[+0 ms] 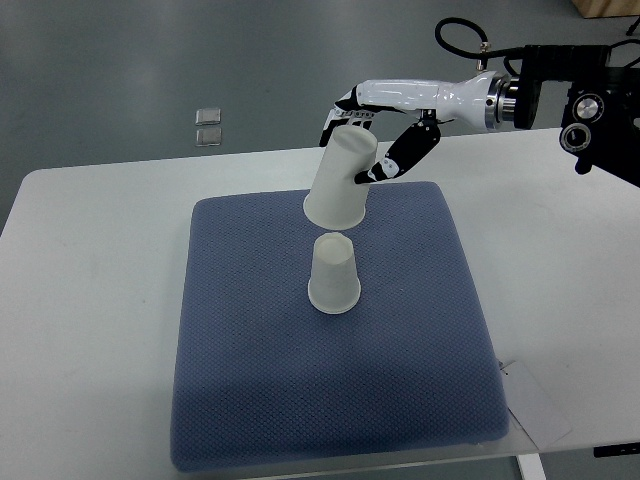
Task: Stack paper cups
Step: 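Lower the held cup down onto the upside-down cup on the mat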
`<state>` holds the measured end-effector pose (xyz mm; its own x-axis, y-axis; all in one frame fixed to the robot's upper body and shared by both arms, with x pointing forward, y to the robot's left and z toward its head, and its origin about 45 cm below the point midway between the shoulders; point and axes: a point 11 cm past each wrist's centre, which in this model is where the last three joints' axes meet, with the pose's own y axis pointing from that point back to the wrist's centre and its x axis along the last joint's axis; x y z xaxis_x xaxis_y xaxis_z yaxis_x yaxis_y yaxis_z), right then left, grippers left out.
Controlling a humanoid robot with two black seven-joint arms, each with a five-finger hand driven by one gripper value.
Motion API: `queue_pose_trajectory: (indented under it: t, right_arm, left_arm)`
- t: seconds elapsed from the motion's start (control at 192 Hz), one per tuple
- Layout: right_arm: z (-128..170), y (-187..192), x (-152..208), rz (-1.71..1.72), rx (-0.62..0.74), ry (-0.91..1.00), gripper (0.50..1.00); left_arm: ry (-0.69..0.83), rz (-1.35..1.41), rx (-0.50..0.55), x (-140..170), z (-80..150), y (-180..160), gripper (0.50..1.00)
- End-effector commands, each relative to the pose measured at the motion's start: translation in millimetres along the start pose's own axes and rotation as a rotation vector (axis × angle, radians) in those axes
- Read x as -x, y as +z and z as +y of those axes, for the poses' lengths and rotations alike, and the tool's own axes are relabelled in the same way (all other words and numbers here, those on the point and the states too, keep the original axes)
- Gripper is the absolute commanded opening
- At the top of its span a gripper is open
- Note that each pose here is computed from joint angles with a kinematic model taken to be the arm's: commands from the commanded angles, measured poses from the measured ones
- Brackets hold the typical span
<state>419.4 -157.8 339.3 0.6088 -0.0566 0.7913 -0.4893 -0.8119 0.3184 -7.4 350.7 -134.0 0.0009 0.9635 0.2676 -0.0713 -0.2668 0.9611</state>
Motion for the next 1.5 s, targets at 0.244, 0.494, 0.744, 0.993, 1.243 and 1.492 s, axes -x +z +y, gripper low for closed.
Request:
queue_pose_trajectory:
  t: [0.244,0.494,0.744,0.993,1.243,1.492]
  right_arm:
    - [-9.6,-0.1,17.9,0.017,-0.001,-0.044,0.500]
    - [-12.3,-2.9,27.7,0.020,-0.009,-0.072,0.500]
    - [-13.4,-6.3,31.7,0.023,-0.020,-0.078,0.500]
    - [-12.7,-3.1,33.9,0.039,-0.009,-0.080,0.500]
    - [-12.3,-3.1,33.2,0.044,-0.006,-0.087,0.797]
    - [-12.2,-3.3,32.6,0.059,-0.002,-0.093,0.856]
  left_arm:
    - [0.001,0.000,0.001,-0.1,0.0,0.8,1.000]
    - [0.000,0.000,0.000,0.1,0.0,-0.1,1.000]
    - [0.000,0.000,0.000,0.1,0.0,-0.1,1.000]
    - [0.000,0.000,0.000,0.1,0.0,-0.1,1.000]
    - [0.000,0.000,0.000,0.1,0.0,-0.1,1.000]
    - [0.000,0.000,0.000,0.1,0.0,-0.1,1.000]
